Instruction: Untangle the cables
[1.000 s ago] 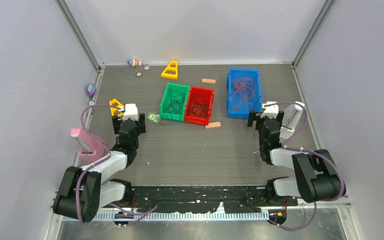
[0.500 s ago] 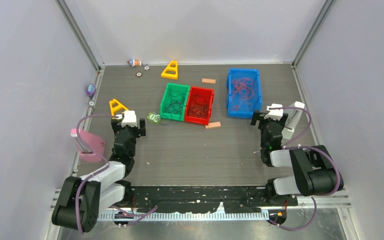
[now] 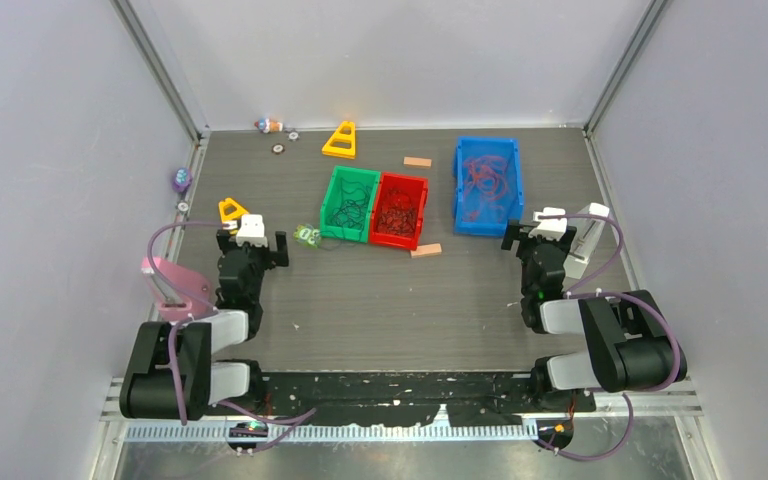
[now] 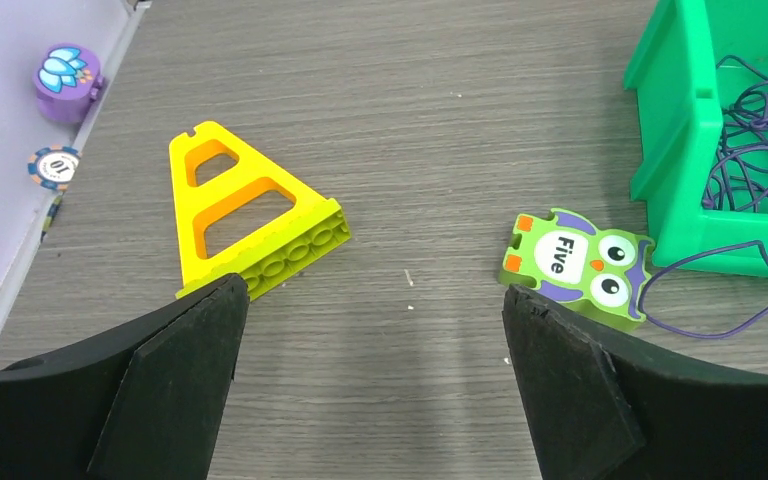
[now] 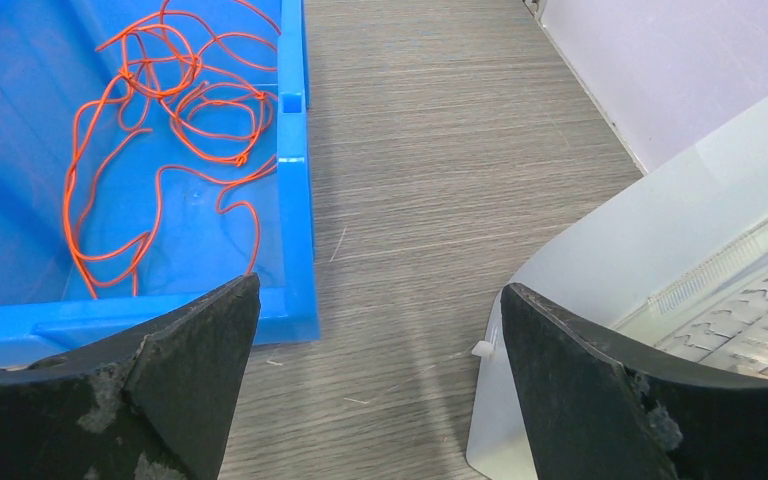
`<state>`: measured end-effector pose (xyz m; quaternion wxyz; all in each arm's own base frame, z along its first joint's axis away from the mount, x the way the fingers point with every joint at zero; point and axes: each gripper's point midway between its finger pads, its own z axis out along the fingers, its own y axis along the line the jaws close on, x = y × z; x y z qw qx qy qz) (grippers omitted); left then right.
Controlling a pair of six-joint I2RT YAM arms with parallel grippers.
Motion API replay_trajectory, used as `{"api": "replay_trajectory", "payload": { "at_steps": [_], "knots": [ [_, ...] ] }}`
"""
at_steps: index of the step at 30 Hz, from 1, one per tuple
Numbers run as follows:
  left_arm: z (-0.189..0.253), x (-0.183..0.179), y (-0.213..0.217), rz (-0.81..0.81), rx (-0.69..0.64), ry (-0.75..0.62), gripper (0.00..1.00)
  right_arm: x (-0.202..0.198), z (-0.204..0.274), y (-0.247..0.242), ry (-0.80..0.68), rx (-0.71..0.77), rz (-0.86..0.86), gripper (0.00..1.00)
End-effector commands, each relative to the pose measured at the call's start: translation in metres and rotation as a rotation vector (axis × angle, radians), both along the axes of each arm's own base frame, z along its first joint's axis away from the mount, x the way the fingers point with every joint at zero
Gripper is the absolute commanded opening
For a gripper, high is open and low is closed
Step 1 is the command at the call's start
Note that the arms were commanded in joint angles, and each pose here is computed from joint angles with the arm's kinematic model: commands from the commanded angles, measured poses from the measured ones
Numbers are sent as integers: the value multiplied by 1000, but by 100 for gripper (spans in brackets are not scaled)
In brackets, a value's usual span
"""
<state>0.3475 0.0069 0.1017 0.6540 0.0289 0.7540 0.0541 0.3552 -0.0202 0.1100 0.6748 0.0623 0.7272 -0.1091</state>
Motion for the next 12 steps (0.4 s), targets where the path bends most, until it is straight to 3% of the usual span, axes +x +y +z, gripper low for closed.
{"api": "replay_trajectory", "payload": {
  "at_steps": [1,12],
  "knots": [
    [27,12,-2,-11,-24,-89,100,3,16,-2,-68,8,-15,95],
    [25,12,-9,-57,-9,-79,100,3,16,-2,-66,8,-14,95]
  ]
}}
